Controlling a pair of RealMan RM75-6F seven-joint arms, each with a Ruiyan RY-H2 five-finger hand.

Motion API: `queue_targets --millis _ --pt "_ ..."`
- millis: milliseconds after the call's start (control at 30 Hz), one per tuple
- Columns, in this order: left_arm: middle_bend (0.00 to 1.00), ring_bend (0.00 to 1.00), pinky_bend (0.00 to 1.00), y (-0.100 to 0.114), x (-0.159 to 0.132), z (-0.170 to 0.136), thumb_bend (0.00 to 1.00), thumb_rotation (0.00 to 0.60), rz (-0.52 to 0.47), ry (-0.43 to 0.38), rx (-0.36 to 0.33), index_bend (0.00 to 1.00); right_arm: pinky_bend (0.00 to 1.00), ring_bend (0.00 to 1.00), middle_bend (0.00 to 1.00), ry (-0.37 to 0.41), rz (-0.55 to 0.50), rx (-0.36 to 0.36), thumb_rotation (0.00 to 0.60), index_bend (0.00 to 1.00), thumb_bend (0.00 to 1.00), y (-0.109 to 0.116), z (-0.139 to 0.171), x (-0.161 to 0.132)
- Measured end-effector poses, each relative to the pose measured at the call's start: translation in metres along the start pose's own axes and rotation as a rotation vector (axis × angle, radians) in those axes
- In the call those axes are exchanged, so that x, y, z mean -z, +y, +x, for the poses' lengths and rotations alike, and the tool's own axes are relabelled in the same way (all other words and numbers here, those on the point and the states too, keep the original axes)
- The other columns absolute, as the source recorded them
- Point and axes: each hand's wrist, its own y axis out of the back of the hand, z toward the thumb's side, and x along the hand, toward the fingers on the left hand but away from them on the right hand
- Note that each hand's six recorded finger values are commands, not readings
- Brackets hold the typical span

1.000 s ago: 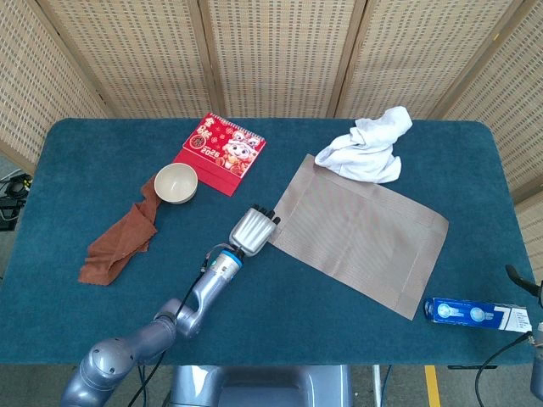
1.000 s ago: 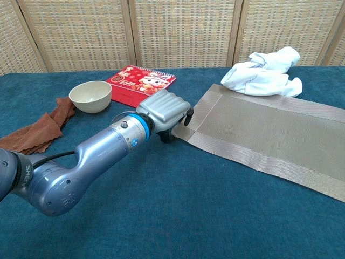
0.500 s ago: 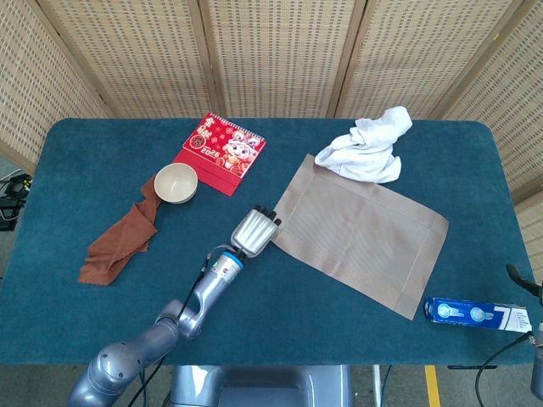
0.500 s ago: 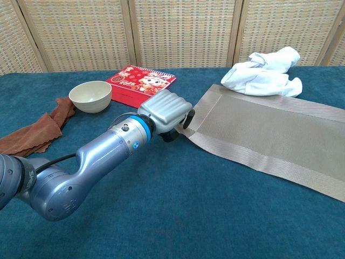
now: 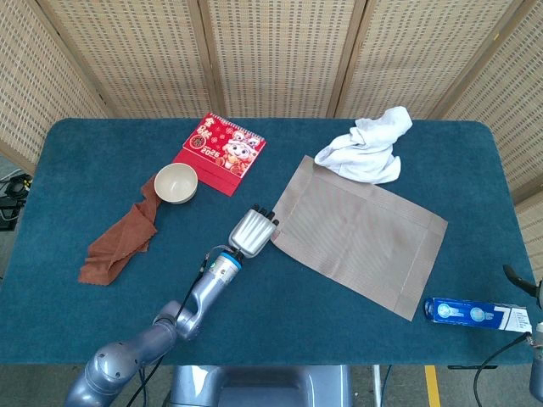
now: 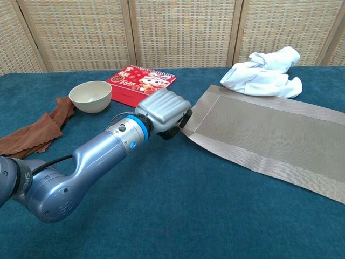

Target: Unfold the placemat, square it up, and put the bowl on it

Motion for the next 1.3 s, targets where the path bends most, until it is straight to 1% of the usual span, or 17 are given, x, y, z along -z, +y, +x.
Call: queue_targets --millis 267,433,633,933,1133,1300 --pt "0.43 0.44 0.4 0.0 0.002 -0.003 0.5 0.6 0.0 0.006 -0.007 0.69 0.0 0.0 0.0 0.002 -0.002 -0.002 0.6 0.03 0.29 0.0 0.001 -0.001" --pt "0.43 0.44 0.4 0.0 0.007 -0.008 0.49 0.6 0.008 0.0 -0.021 0.69 0.0 0.0 0.0 0.007 -0.001 -0.002 0.6 0.03 0.29 0.0 0.001 -0.002" --pt "0.43 0.44 0.4 0.001 0.022 -0.016 0.49 0.6 0.025 0.007 -0.032 0.68 0.0 0.0 0.0 0.014 0.0 0.003 0.6 0.03 0.29 0.001 0.002 -0.004" --pt "0.43 0.44 0.4 0.0 0.033 -0.032 0.49 0.6 0.014 0.019 -0.007 0.69 0.0 0.0 0.0 0.027 -0.001 0.018 0.6 0.03 0.29 0.005 0.003 -0.008" --pt "0.43 0.45 0.4 0.002 0.038 -0.051 0.49 0.6 0.031 0.012 0.013 0.69 0.0 0.0 0.0 0.043 0.002 0.019 0.6 0.03 0.29 0.006 0.006 -0.013" --pt "0.43 0.45 0.4 0.006 0.035 -0.072 0.49 0.6 0.022 -0.002 0.047 0.69 0.0 0.0 0.0 0.067 0.0 0.023 0.6 0.03 0.29 0.007 0.009 -0.02"
